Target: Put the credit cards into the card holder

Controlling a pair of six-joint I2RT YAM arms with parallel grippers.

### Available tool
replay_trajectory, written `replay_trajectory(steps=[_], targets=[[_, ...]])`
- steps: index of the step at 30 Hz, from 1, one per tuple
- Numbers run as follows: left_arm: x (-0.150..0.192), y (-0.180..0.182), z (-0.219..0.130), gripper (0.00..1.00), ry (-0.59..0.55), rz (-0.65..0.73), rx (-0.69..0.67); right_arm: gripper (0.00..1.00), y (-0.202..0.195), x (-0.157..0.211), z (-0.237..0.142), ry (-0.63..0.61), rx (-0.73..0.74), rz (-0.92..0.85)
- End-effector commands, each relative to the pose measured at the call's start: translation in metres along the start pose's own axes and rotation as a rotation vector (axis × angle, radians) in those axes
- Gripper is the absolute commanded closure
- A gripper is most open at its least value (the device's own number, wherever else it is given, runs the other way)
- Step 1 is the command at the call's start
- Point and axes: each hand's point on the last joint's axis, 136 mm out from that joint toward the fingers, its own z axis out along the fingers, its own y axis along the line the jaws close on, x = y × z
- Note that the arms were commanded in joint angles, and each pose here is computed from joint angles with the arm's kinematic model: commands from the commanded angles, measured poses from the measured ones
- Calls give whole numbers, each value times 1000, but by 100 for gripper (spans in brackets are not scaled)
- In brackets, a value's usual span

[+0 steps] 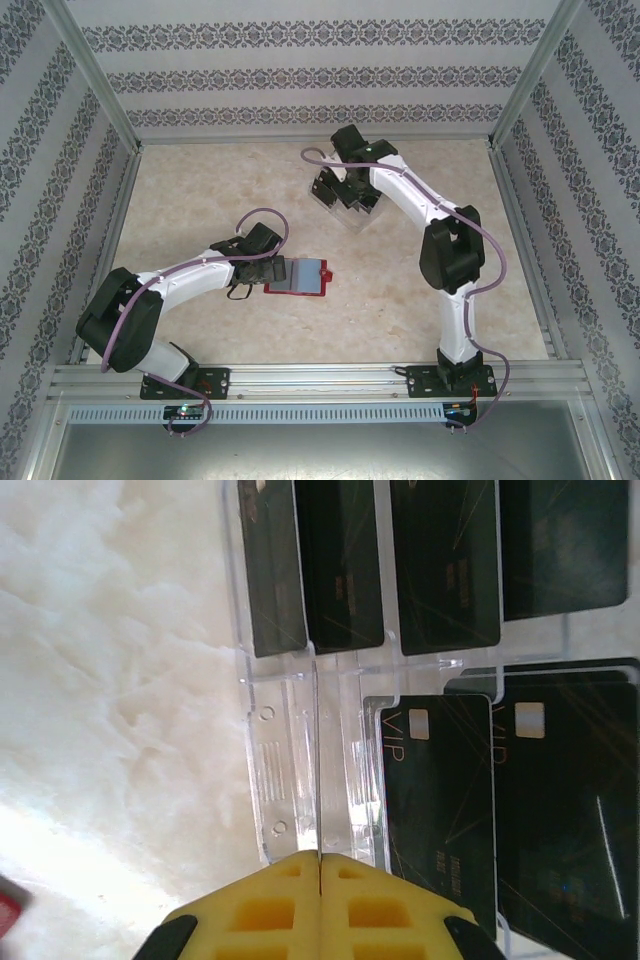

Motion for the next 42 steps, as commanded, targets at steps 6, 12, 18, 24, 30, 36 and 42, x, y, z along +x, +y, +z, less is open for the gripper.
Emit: replay_trajectory(steps=[6, 12, 18, 24, 30, 36, 42], targets=[[-17, 0, -14, 0, -57, -4, 3, 100, 4, -18, -50, -122, -27, 71], [-22, 13, -17, 0, -68, -24, -7, 100, 27, -19, -81, -235, -174, 199], [-24, 16, -16, 0, -65, -27, 4, 100, 67, -4, -98, -332, -424, 409], [-18, 15, -14, 0, -45, -13, 15, 100, 99, 21, -93, -395, -633, 658], [-7, 16, -12, 0, -13, -1, 31, 100, 134, 48, -77, -402, -707, 815], [4, 22, -7, 0, 20, 16, 13, 100, 169, 65, -57, -388, -703, 879], [7, 26, -3, 0, 28, 29, -11, 100, 184, 72, -37, -404, -694, 927]])
